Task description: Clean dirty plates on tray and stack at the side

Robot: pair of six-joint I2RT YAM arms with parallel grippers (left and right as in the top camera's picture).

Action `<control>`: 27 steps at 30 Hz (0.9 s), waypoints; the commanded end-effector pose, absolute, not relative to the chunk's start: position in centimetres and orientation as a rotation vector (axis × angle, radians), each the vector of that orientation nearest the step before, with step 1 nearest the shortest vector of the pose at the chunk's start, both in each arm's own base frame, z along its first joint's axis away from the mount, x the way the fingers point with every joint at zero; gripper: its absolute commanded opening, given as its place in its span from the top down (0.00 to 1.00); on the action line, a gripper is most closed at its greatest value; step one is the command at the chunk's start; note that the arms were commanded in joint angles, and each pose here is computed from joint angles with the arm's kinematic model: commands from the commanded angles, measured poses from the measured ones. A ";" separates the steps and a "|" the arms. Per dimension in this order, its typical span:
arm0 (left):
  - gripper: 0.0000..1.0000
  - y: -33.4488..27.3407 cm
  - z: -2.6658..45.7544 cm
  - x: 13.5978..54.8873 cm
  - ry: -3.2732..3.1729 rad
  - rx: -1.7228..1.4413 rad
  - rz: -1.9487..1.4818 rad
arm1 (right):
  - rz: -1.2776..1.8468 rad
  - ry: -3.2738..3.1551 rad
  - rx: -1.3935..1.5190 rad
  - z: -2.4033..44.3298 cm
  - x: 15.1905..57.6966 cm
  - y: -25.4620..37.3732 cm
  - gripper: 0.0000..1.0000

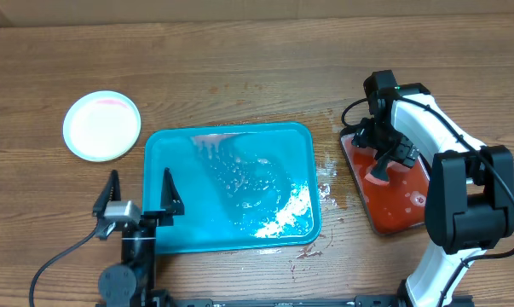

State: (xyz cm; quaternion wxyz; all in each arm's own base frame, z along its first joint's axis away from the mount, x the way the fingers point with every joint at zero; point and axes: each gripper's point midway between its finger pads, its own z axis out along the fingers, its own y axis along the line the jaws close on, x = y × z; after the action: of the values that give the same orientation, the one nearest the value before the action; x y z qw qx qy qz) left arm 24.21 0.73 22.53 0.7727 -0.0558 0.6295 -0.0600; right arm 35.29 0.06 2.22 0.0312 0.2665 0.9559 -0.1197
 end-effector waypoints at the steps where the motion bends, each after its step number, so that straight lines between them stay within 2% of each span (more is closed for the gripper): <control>1: 0.00 1.0 20.4 24.5 1.444 -0.167 -0.155 | -0.356 2.922 0.816 3.0 35.5 0.1 0.00; 8: 0.00 0.0 15.7 24.6 1.637 -0.156 -0.200 | -0.356 2.922 0.816 3.0 35.5 0.1 0.00; 27: 0.00 0.0 15.9 24.6 1.633 -0.150 -0.193 | -0.355 2.923 0.816 3.0 35.5 0.1 0.00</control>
State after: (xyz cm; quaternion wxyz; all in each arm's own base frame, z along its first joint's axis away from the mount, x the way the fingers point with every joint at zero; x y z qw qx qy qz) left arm 24.64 0.16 15.77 0.6760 -0.0690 0.7293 -0.0798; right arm 35.29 0.06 2.22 0.0312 0.2661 0.9560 -0.1197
